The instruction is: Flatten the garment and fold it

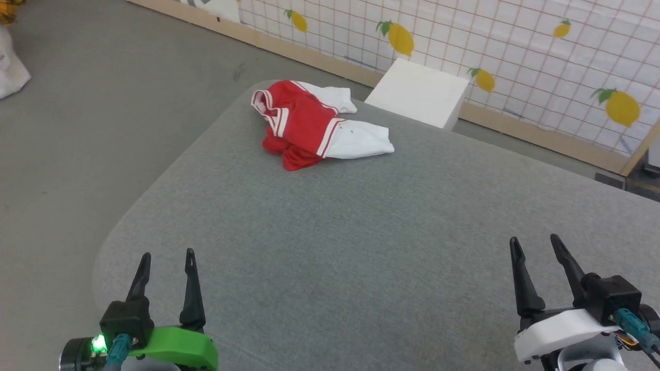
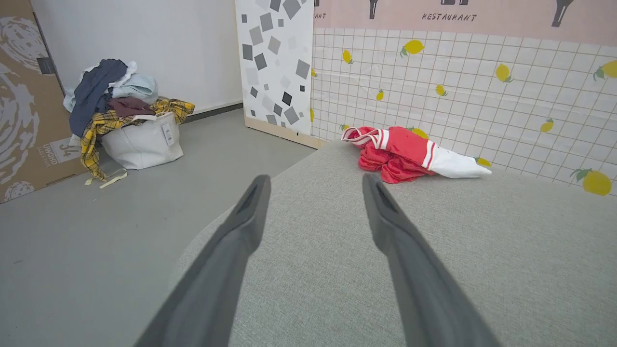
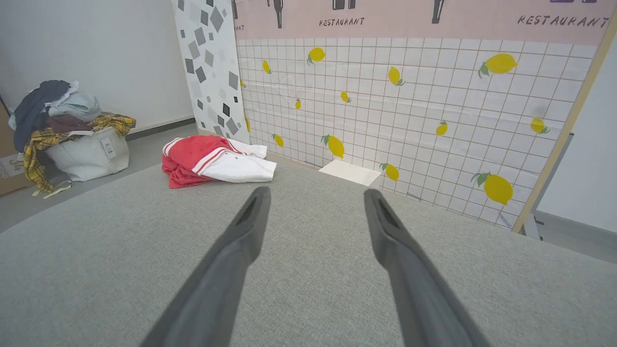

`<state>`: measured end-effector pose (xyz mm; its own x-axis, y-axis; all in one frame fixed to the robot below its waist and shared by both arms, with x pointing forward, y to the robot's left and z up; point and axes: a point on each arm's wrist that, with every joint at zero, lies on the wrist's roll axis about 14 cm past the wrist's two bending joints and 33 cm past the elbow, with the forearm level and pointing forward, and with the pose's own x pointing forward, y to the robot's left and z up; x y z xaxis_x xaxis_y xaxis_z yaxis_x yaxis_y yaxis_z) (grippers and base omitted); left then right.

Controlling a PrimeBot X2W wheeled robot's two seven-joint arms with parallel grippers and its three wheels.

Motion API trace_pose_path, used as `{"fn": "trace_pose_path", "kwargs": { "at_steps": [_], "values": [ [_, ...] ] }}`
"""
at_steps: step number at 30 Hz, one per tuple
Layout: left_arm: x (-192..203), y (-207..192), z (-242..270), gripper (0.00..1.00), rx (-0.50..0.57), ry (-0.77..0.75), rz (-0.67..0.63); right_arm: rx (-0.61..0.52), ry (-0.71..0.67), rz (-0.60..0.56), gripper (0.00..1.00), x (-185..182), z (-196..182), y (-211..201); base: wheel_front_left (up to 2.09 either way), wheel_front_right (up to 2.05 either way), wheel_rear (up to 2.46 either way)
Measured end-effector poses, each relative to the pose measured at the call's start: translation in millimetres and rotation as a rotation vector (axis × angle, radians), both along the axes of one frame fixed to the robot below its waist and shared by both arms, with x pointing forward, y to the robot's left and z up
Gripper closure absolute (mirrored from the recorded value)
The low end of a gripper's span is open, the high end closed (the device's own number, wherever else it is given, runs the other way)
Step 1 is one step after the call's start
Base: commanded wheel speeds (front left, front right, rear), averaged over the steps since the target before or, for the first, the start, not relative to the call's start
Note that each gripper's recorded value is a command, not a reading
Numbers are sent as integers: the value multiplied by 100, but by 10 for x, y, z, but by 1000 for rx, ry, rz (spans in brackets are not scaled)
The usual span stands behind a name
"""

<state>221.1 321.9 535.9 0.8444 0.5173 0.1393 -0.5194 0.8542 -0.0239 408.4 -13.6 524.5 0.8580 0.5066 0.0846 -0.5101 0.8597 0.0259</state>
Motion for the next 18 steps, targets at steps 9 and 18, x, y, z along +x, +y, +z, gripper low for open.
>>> {"fn": "trace_pose_path", "kwargs": {
  "at_steps": [9, 18],
  "values": [
    [-155, 76, -3, 0, -1, -13, 43, 11, -2, 30, 0, 11, -5, 122, 0, 0, 0],
    [-312, 129, -24, 0, 0, -23, 81, 16, -18, 63, 0, -1, 24, 246, 0, 0, 0]
  ]
}}
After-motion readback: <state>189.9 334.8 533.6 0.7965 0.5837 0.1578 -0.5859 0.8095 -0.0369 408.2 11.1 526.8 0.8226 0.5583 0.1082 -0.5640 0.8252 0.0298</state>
